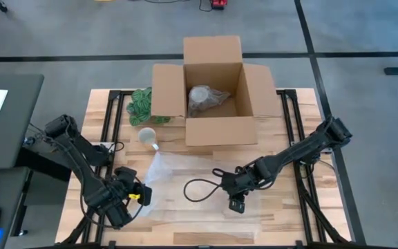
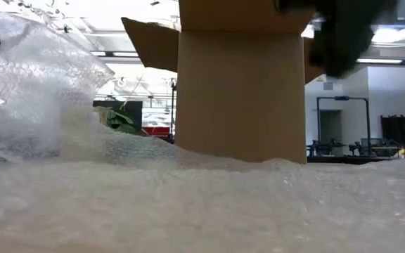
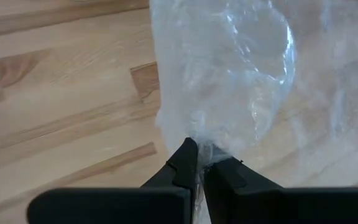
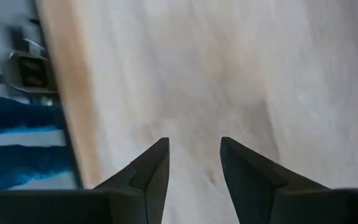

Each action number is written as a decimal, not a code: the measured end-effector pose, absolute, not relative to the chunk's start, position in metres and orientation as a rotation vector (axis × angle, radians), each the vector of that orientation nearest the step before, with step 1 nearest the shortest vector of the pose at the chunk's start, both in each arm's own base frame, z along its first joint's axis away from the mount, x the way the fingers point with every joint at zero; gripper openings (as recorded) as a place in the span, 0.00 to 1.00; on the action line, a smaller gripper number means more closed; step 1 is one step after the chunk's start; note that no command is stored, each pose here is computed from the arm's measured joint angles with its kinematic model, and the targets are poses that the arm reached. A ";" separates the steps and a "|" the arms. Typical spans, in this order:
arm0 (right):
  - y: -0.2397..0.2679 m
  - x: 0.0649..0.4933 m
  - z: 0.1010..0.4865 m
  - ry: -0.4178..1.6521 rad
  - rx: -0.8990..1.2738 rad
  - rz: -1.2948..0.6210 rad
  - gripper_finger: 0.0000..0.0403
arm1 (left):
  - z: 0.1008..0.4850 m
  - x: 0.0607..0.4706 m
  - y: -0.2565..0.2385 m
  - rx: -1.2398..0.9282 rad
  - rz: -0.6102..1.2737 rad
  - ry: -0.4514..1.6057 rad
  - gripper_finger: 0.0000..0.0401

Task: Wrap mug
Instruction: Wrap the yellow mug with bubble wrap

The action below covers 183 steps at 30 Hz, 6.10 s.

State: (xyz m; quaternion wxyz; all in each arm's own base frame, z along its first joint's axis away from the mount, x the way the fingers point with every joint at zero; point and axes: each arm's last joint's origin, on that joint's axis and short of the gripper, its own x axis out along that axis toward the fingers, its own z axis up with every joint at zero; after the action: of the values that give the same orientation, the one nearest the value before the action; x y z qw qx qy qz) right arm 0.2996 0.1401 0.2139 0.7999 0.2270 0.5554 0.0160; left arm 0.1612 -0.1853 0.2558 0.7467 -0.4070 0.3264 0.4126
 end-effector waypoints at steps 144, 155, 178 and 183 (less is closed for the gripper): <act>0.156 0.234 0.300 1.030 0.690 -0.192 0.45 | 0.317 0.213 -0.095 -0.140 0.011 1.116 0.00; 0.153 0.237 0.301 1.012 0.715 -0.204 0.41 | 0.314 0.281 -0.178 -0.093 -0.035 1.042 0.00; 0.176 0.221 0.301 1.044 0.585 -0.071 0.35 | 0.243 0.396 -0.206 -0.125 0.170 1.353 0.00; 0.181 0.216 0.301 1.029 0.559 -0.064 0.35 | 0.244 0.397 -0.207 -0.200 0.219 1.344 0.02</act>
State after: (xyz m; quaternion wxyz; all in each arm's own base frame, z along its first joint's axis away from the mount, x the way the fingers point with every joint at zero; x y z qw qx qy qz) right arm 0.2165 0.1812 0.3010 0.8330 0.2638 0.4854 -0.0303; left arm 0.3970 -0.2071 0.2436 0.7724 -0.0921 0.6202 0.1011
